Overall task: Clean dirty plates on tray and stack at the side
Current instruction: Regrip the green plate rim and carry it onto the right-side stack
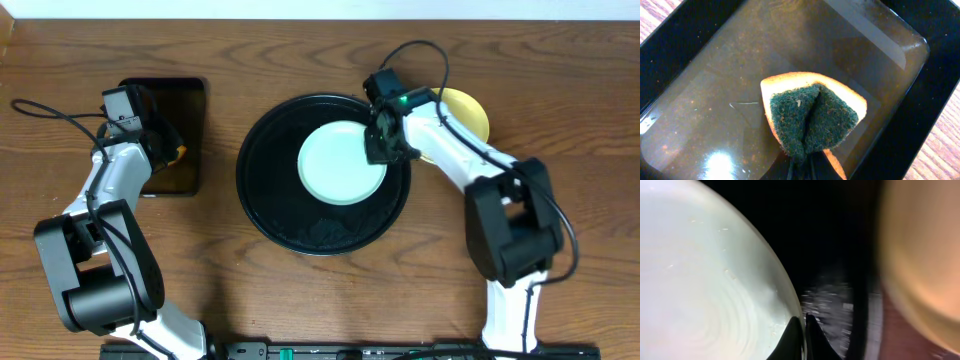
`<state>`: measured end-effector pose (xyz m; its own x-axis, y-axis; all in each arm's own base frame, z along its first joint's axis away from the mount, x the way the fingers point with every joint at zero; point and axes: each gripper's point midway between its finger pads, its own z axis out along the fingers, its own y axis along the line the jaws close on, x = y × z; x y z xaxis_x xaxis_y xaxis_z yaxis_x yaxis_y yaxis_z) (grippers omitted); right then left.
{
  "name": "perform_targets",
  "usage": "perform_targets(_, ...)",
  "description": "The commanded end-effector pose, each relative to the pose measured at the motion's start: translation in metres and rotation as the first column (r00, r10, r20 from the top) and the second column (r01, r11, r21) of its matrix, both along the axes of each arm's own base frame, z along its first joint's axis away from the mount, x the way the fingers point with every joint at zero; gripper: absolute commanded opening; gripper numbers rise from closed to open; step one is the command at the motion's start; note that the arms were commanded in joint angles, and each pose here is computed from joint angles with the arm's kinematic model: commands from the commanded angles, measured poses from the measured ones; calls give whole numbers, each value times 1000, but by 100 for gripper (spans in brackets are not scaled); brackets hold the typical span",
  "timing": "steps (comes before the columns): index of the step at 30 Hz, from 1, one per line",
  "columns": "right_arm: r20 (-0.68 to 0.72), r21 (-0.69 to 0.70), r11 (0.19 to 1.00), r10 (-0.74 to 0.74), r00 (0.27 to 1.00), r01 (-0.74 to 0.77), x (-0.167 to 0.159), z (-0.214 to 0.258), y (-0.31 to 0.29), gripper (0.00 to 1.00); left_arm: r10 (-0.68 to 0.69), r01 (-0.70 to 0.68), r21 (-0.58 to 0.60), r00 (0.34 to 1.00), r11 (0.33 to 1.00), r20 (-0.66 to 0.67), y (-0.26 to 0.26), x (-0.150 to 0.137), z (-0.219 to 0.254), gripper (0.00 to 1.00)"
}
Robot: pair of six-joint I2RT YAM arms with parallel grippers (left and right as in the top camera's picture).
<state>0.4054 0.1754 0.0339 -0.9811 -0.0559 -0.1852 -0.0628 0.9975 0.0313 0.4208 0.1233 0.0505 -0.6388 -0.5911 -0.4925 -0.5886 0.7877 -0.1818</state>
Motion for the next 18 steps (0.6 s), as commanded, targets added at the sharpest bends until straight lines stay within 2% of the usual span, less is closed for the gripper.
perform_targets(1, 270, -63, 991, -98, 958, 119, 34, 93, -38, 1, 7, -7, -2, 1000, 1000, -9, 1, -4, -2, 8)
perform_targets(5, 375, -108, 980, -118, 919, 170, 36, 138, -69, 1, 7, -7, -2, 1000, 1000, -9, 1, -4, -2, 8)
perform_targets(8, 394, -137, 972, -123, 911, 191, 36, 147, -86, 1, 7, -7, -2, 1000, 1000, -9, 1, -4, -2, 8)
perform_targets(18, 321, -156, 933, -264, 910, 325, 45, 115, -156, 1, 7, -7, -4, 1000, 1000, -16, 1, -5, -3, 8)
